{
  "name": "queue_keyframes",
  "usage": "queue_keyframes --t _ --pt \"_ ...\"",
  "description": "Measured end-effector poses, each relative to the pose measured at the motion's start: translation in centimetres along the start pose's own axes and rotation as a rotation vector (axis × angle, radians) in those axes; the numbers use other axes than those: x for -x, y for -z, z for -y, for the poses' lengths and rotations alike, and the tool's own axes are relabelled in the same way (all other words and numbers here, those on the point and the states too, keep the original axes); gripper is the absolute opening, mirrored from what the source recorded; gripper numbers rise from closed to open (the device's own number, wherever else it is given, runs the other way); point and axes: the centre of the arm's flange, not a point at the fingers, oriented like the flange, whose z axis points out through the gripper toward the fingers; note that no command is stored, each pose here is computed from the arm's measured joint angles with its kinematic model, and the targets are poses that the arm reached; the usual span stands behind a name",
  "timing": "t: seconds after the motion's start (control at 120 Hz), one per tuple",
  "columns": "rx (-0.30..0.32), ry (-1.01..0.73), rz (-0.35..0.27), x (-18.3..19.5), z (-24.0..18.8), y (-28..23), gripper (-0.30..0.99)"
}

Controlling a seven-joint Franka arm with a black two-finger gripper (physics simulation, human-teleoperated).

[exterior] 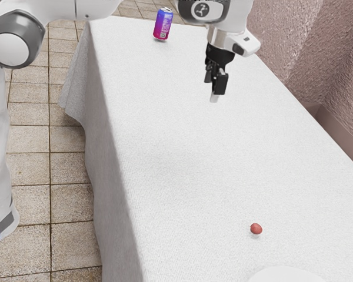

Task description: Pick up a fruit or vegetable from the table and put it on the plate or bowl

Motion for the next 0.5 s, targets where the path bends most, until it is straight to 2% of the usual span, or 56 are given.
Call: queue_keyframes --t 0.075,0.367,0.5 --pt "0.006 -0.010 0.030 -0.4 -0.4 -1.2 0.69" --pt "0.024 -0.031 0.077 -0.5 -1.4 -2.0 0.69" --pt "0.037 -0.134 0.085 -1.0 -6.9 -2.6 0.69"
